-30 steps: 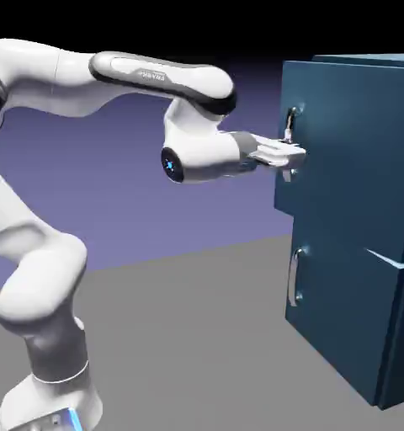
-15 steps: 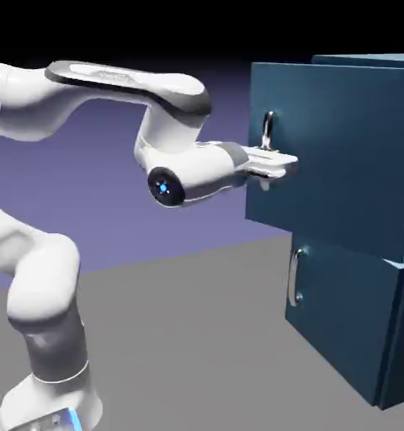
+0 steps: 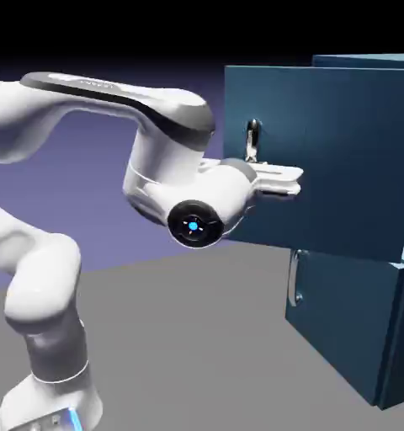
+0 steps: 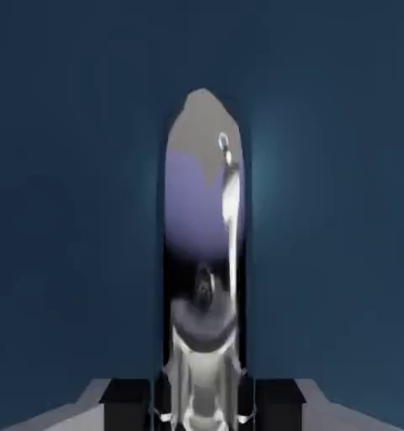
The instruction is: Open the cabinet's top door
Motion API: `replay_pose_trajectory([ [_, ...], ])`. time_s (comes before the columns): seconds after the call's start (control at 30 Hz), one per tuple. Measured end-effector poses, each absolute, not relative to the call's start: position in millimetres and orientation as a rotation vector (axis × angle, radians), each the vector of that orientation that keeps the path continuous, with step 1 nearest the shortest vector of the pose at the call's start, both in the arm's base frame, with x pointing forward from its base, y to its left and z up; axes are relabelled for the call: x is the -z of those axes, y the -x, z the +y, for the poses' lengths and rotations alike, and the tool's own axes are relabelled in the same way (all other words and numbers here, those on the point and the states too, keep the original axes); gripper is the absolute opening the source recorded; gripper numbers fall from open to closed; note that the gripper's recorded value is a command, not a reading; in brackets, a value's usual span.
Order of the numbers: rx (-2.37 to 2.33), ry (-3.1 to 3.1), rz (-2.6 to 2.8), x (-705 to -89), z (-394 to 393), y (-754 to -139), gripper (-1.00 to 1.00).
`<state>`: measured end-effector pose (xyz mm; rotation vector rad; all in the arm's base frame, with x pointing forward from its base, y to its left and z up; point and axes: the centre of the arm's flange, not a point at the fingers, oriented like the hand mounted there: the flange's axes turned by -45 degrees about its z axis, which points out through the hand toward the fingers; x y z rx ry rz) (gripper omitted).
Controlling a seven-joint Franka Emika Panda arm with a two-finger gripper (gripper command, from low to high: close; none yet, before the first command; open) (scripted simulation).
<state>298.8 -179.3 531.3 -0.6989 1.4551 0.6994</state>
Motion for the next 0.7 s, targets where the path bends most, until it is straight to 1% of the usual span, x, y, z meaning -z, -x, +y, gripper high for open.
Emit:
replay_pose_trajectory([
  [0.4, -0.924, 0.924, 1.366, -531.3, -271.6, -294.3, -1.0],
  [0.7, -1.044, 1.044, 1.306, -531.3, -319.3, -303.8, -1.0],
])
